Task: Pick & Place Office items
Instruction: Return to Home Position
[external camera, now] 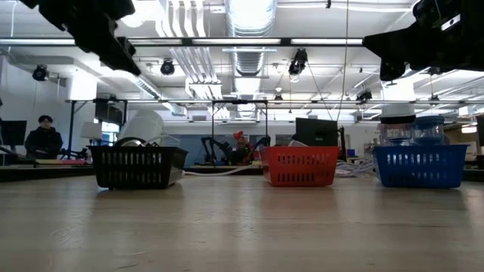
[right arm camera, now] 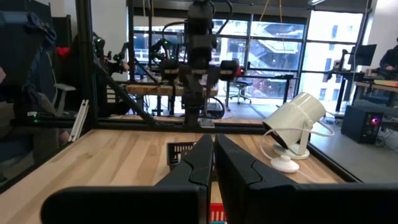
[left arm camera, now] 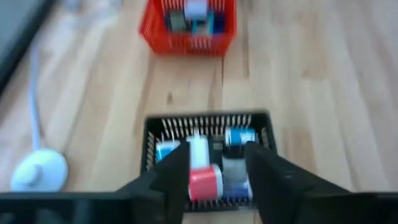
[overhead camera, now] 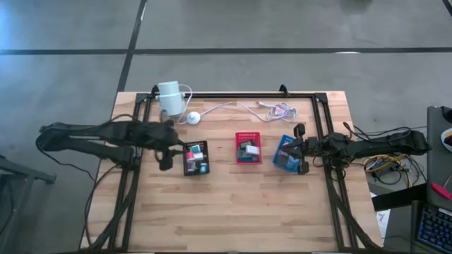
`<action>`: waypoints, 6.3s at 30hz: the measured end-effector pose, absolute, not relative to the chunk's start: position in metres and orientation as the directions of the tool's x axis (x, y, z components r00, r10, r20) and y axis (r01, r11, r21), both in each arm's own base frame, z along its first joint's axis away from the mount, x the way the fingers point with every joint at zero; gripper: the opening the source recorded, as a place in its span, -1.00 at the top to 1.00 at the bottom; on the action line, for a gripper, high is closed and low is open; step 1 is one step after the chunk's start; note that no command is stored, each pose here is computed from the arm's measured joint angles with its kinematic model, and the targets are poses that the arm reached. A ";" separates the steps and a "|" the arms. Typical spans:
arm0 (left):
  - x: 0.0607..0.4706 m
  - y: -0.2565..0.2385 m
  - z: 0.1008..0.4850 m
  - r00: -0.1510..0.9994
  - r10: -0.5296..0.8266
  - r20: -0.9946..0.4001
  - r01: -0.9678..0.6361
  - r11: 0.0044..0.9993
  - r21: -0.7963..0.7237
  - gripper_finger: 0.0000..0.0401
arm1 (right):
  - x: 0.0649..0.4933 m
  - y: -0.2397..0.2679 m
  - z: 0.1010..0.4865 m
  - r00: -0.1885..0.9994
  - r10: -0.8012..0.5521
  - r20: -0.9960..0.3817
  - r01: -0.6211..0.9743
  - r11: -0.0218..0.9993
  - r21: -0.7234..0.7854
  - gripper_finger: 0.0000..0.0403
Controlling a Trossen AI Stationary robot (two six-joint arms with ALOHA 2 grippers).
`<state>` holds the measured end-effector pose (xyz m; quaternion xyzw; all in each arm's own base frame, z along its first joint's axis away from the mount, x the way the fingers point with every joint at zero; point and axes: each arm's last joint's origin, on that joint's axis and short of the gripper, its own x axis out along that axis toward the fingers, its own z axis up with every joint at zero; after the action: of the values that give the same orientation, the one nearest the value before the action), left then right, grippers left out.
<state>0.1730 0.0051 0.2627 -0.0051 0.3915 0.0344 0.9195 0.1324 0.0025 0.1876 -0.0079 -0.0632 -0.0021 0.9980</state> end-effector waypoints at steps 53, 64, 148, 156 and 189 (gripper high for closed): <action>0.097 0.000 0.176 0.992 -0.052 0.118 0.039 0.993 0.112 0.99 | 0.094 -0.007 0.182 0.992 -0.088 0.094 0.080 0.994 0.080 0.96; 0.097 0.000 0.174 0.994 -0.052 0.093 0.043 0.994 0.100 0.99 | 0.097 -0.007 0.173 0.994 -0.084 0.073 0.077 0.992 0.099 0.96; 0.098 0.002 0.166 1.000 -0.005 0.006 0.005 1.000 -0.004 0.94 | 0.097 -0.007 0.174 0.992 -0.093 0.089 0.088 0.995 0.054 0.96; 0.098 0.002 0.166 1.000 -0.005 0.006 0.005 1.000 -0.004 0.94 | 0.097 -0.007 0.174 0.992 -0.093 0.089 0.088 0.995 0.053 0.96; 0.098 0.002 0.166 1.000 -0.005 0.006 0.005 1.000 -0.004 0.94 | 0.097 -0.007 0.175 0.992 -0.093 0.089 0.089 0.995 0.053 0.96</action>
<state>0.0977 0.0015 0.1656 -0.0019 -0.0031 -0.0025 1.0000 0.0966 -0.0072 0.1746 0.0246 -0.0459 -0.0455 0.9976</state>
